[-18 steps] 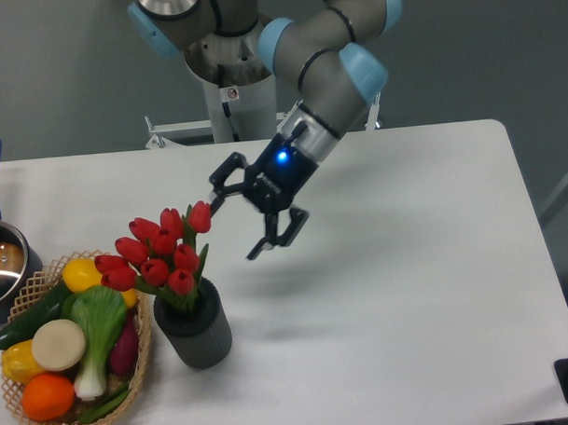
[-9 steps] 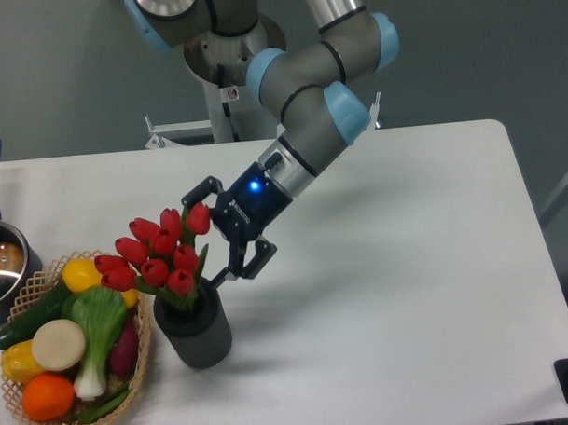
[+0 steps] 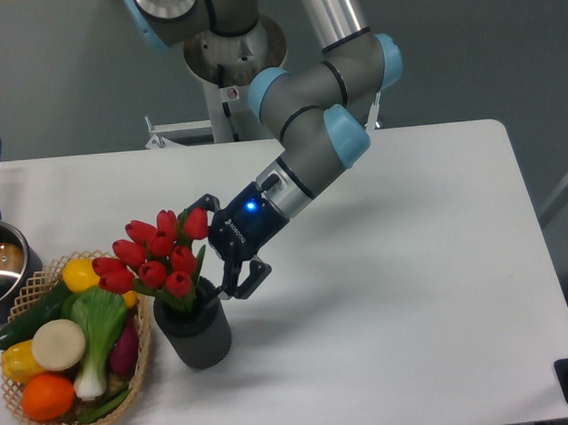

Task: Pick up the flowers from the vase
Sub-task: 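Lower the gripper around the tulip stems and close it, then lift the gripped tulips up out of the black vase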

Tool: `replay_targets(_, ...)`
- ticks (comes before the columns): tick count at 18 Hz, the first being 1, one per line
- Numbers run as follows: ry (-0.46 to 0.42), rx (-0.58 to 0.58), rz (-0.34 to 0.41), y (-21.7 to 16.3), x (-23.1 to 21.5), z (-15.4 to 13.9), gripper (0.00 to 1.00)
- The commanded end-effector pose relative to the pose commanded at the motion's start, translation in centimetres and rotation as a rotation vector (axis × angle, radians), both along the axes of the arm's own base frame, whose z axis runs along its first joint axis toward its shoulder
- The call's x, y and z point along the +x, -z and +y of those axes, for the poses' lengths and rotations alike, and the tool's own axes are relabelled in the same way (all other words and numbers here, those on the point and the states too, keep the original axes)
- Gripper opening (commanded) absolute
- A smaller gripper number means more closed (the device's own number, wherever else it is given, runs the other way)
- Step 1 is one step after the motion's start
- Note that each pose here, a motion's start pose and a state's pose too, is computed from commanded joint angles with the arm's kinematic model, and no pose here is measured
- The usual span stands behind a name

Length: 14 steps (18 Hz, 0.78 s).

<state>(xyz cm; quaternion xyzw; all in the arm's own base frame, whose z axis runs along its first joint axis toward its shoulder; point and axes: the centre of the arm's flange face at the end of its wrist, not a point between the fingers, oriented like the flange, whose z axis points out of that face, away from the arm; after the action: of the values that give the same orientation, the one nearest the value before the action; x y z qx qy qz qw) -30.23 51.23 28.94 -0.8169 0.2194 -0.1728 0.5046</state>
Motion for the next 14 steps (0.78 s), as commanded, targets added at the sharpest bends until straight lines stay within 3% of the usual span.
replay_targets(3, 0.002, 0.020, -0.014, -0.4, 0.1, 0.2, 0.98)
replay_targets(4, 0.003, 0.024, -0.022, -0.4, 0.1, 0.2, 0.83)
replay_targets(6, 0.001, 0.024, -0.017, -0.5, 0.0, 0.1, 0.20)
replay_targets(7, 0.002, 0.022, -0.011, -0.5, 0.0, 0.1, 0.03)
replay_targets(14, -0.020, 0.015, -0.018, -2.0, 0.2, -0.2, 0.00)
